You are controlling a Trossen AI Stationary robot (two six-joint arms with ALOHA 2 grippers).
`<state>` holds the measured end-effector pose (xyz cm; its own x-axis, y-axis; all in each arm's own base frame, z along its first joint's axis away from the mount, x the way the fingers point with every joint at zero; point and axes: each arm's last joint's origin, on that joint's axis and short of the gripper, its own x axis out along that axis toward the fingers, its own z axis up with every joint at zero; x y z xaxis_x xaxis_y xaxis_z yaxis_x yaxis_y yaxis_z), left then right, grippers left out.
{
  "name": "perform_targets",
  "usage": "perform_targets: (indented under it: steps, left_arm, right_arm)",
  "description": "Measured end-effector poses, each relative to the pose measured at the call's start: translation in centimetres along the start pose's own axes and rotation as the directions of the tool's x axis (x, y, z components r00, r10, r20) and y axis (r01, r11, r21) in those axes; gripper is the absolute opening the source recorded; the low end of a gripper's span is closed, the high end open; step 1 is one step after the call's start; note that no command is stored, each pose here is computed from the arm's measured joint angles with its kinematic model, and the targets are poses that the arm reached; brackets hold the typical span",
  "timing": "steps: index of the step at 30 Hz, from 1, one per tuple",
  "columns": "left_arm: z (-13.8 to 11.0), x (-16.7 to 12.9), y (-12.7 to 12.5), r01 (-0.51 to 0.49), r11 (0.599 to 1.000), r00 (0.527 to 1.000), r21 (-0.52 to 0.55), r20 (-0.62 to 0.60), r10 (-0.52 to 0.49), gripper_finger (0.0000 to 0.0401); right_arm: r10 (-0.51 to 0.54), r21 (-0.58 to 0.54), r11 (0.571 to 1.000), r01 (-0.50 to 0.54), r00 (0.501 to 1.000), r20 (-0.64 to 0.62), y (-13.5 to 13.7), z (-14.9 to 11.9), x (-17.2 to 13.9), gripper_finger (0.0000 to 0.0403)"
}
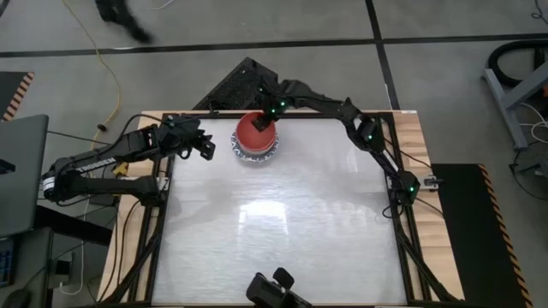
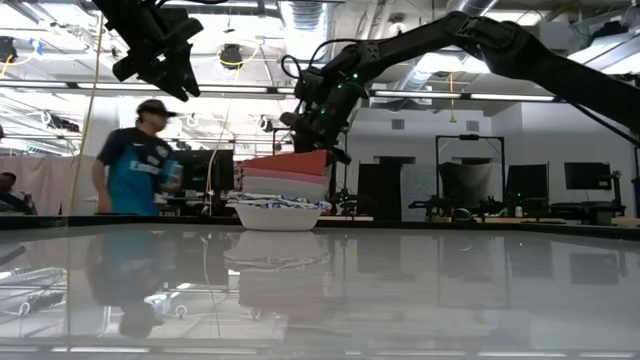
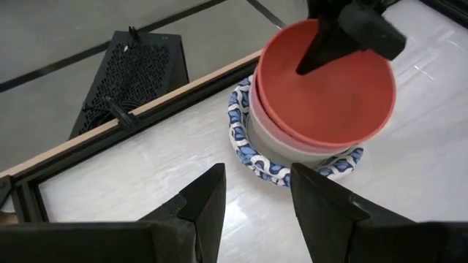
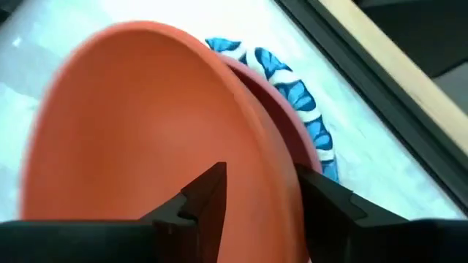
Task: Nest bowls inside each other
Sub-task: Stack the orange bowl on top of the pink bowl
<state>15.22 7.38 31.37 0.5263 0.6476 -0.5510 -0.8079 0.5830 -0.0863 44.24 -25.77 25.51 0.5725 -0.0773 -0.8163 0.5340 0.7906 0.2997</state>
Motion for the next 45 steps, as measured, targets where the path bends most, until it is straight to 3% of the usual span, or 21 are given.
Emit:
perform_targets:
  steps: [17,23,31,37,45]
  left_arm:
    - [0.5,0.0,-0.3,0.034,0.999,0.998,-0.016,0.047,-0.034,0.0142]
    - [0.5,0.0,-0.3,0.037,0.999,0.998,-0.003,0.043,-0.037,0.0142]
    - [0.5,0.0,-0.3,0.037,0.999,0.998,0.000,0.041,-0.037,0.0142]
    - [0.5,0.0,-0.3,0.038,0.999,0.998,0.001,0.041,-0.038,0.0142]
    - [0.4,0.0,-0.2,0.035,0.999,0.999,0.004,0.035,-0.035,0.0142]
  right_arm:
    - [0.043,-0.048,0.998,-0.044,0.999,-0.023,0.3,-0.1,-0.8,0.0178]
    - [0.062,-0.126,0.990,-0.060,0.998,0.005,0.4,0.2,-2.3,0.0178]
    - [0.085,-0.144,0.986,-0.079,0.996,0.031,0.0,0.6,-3.7,0.0181]
    - [0.090,-0.262,0.962,-0.075,0.995,0.045,0.6,0.7,-3.6,0.0208]
    - [0.090,-0.226,0.972,-0.056,0.985,0.146,-0.2,1.8,-5.5,0.0239]
